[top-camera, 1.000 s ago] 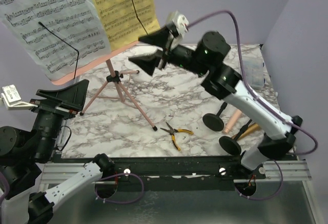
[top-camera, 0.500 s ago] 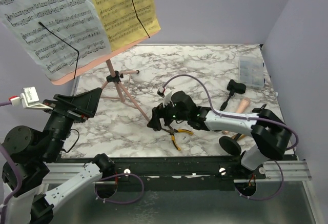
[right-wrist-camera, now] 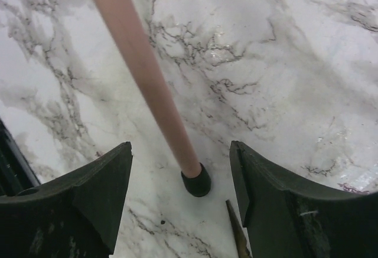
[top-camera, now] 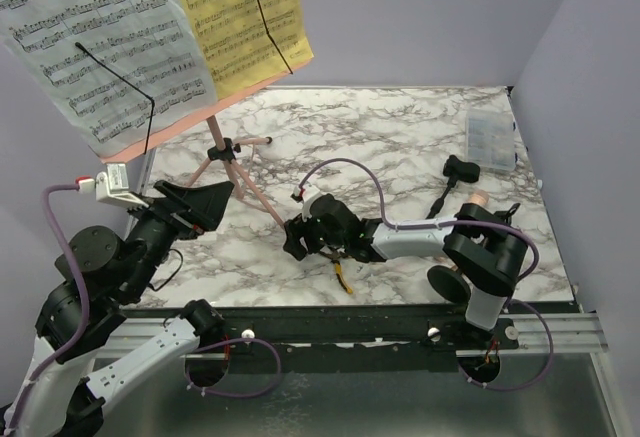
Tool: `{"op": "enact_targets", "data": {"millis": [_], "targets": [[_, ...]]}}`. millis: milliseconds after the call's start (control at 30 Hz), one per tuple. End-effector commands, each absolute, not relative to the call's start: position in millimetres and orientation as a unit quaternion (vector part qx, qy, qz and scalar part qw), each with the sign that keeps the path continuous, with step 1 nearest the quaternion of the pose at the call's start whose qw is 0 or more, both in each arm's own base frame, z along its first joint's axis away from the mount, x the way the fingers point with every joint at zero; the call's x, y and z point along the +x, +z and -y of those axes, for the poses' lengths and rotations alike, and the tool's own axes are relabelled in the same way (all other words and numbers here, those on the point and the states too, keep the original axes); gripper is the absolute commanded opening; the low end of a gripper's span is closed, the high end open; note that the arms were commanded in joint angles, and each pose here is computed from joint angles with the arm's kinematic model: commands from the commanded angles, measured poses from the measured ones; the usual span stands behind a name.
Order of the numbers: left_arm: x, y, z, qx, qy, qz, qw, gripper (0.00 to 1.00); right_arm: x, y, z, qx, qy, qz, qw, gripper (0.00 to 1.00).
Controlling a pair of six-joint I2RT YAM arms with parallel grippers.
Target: Set up the instrument practice props
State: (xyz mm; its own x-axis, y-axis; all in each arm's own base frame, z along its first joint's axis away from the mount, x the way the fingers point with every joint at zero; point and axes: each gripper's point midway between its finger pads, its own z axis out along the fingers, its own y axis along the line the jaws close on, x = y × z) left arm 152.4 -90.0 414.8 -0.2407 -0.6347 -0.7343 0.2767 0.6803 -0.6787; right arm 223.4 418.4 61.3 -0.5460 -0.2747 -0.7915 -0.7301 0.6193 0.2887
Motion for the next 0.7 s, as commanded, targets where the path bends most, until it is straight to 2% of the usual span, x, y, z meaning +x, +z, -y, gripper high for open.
{"op": "enact_targets", "data": {"millis": [0,233,667], "targets": [[154.6,397.8,100.3,-0.121,-0.378,-0.709,0.583,0.99,244.0,54.2,-419.5,-0.297,0.278,-0.821,0.401,0.71],[153.0,392.9,100.0,-0.130,-0.385,-0.710,0.576,0.99,263.1,42.1,-402.5,-0.276,0.221,-0.833,0.426,0.61],[154.9,383.6,109.0,-0.130,-0.391,-0.720,0.558,0.99,335.6,37.7,-341.7,-0.229,0.159,-0.847,0.452,0.60]]}}
